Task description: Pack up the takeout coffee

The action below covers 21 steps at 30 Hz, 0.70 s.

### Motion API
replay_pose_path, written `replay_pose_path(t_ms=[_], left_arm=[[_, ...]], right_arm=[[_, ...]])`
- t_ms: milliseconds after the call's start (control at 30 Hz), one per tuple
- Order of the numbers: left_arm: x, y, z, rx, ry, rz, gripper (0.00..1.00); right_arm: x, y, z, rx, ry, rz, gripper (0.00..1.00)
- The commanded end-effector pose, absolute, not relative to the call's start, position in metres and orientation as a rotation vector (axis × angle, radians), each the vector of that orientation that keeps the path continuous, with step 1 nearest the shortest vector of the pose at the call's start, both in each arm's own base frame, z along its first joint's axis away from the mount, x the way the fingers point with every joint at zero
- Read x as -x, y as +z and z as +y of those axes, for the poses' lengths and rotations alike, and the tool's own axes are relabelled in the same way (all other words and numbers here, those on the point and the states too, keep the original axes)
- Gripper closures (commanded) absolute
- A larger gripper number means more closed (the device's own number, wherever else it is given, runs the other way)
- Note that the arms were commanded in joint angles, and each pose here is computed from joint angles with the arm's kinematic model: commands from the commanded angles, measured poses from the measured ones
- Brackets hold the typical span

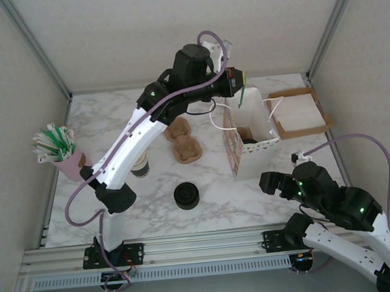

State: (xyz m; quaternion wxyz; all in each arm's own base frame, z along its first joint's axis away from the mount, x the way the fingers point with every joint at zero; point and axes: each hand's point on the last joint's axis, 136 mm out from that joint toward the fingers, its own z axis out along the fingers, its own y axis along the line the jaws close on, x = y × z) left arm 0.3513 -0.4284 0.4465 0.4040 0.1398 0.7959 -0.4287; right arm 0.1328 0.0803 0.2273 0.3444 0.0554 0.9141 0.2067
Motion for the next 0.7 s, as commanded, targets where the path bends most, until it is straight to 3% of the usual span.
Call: replay_pose_path(t_ms=[0, 300, 500, 600, 667], left_arm=[[-0.376, 0.423, -0.425, -0.31, -0.954, 2.041, 1.0], [-0.417, 0.348, -0.429, -0.247, -0.741, 2.157, 1.0], [-0.42, 0.319, -0.444, -0.272, -0.761, 2.211, 1.0], [-0.416, 0.32, -0.45, -0.284, -0.804, 2.216, 0.75], [-0.414, 0.329, -0.451, -0.287, -0.83, 2.198, 0.66]], right_arm=[[-0.137, 0.223, 0.079, -0.138, 0.489, 2.377, 0.01], [-0.138, 0.22, 0.082, -0.122, 0.473, 2.399, 0.01], [-0.139, 0.218, 0.082, -0.117, 0.46, 2.406, 0.01], [-0.139, 0.218, 0.083, -0.113, 0.456, 2.41, 0.01], [-0.14, 0.218, 0.084, -0.11, 0.452, 2.412, 0.01]])
